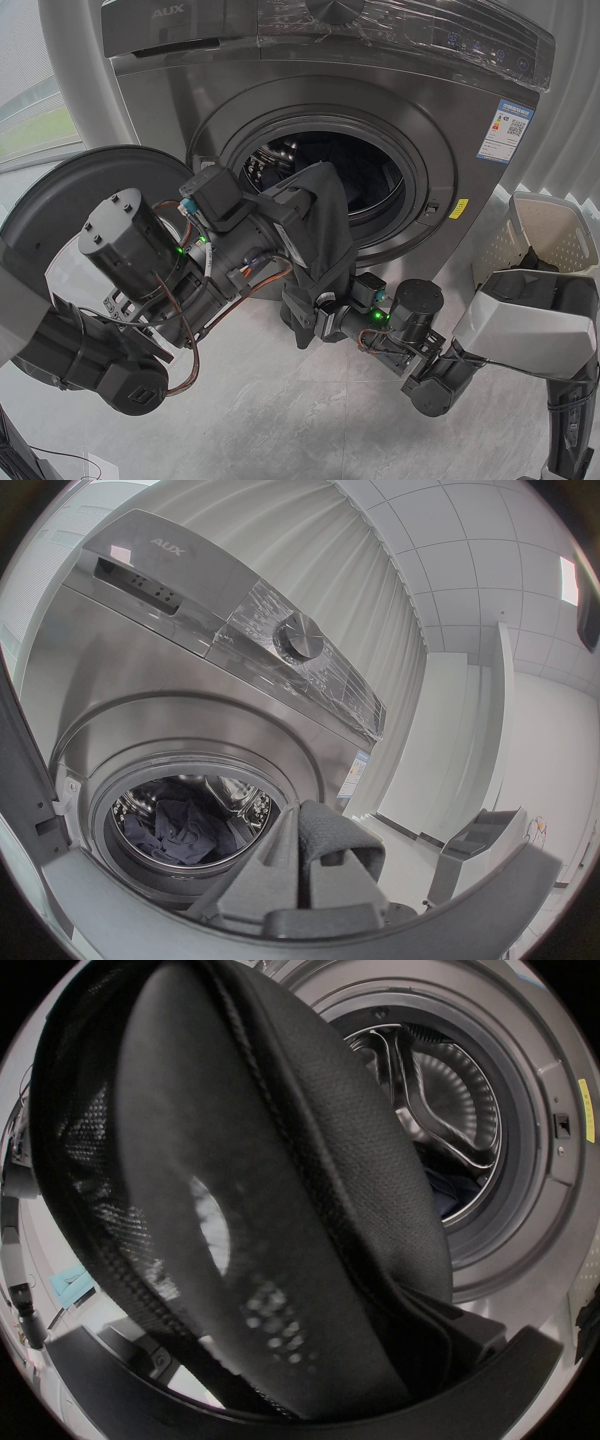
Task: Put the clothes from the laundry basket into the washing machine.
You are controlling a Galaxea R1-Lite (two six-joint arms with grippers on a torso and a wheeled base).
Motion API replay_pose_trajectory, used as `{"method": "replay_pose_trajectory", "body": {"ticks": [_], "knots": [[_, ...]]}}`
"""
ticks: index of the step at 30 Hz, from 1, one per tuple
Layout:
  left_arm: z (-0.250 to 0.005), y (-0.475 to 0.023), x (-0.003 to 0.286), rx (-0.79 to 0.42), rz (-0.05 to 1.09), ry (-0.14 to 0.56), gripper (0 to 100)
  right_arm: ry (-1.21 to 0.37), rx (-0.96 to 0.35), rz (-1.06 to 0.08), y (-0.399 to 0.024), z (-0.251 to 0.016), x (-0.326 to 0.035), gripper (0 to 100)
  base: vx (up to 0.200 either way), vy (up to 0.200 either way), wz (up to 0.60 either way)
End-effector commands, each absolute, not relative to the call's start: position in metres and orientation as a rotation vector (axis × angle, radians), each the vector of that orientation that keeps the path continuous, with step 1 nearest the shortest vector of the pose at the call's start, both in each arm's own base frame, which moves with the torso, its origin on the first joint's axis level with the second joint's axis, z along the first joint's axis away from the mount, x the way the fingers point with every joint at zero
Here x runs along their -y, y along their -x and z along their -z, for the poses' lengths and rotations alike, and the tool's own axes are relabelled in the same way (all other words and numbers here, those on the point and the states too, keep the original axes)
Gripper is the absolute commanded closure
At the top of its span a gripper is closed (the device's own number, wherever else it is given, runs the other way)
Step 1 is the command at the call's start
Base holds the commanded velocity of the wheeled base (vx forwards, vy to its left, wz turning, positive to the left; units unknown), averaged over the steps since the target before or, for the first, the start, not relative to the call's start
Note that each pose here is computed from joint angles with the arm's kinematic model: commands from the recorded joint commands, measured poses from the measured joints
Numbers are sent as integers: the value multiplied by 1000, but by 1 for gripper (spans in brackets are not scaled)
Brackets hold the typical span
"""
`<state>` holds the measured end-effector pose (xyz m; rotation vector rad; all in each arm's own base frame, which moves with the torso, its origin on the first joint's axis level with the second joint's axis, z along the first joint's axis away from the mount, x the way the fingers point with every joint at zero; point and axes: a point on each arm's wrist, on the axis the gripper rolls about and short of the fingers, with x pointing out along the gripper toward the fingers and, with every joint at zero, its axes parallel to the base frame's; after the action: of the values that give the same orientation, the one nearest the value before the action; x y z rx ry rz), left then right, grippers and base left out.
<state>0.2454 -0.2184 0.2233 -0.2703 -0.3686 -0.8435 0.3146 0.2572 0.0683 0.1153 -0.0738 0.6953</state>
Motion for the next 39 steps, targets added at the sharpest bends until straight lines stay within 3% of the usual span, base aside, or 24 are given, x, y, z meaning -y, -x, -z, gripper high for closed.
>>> {"method": "replay_pose_trajectory", "body": {"ticks": [1, 8, 9, 16, 23, 25, 27, 28, 29, 30, 39], "knots": [[-225, -244, 218, 370, 843, 274, 100, -114, 80, -666, -338, -49, -261, 0, 0, 0, 0], [-224, -244, 218, 366, 841, 275, 100, -109, 58, -635, -348, -36, -254, 0, 0, 0, 0], [-224, -245, 217, 367, 838, 274, 100, -110, 59, -635, -348, -36, -254, 100, 0, 0, 0], [-221, -248, 213, 356, 797, 276, 100, -121, 89, -621, -352, -45, -249, 100, 0, 0, 0], [-206, -264, 185, 311, 699, 242, 100, -121, 103, -583, -348, -67, -226, 100, 0, 0, 0], [-185, -265, 173, 231, 658, 212, 100, -123, 124, -574, -344, -82, -216, 100, 0, 0, 0], [-183, -264, 173, 221, 658, 209, 100, -123, 127, -574, -343, -84, -216, 100, 0, 0, 0], [-161, -259, 169, 142, 655, 187, 100, -131, 162, -576, -338, -100, -213, 100, 0, 0, 0], [-160, -259, 169, 138, 655, 186, 100, -131, 162, -576, -338, -100, -213, 100, 0, 0, 0], [-143, -260, 166, 83, 642, 170, 100, -137, 186, -583, -334, -111, -213, 100, 0, 0, 0], [-83, -276, 154, -80, 578, 115, 100, -167, 273, -608, -316, -149, -215, 100, 0, 0, 0]]}}
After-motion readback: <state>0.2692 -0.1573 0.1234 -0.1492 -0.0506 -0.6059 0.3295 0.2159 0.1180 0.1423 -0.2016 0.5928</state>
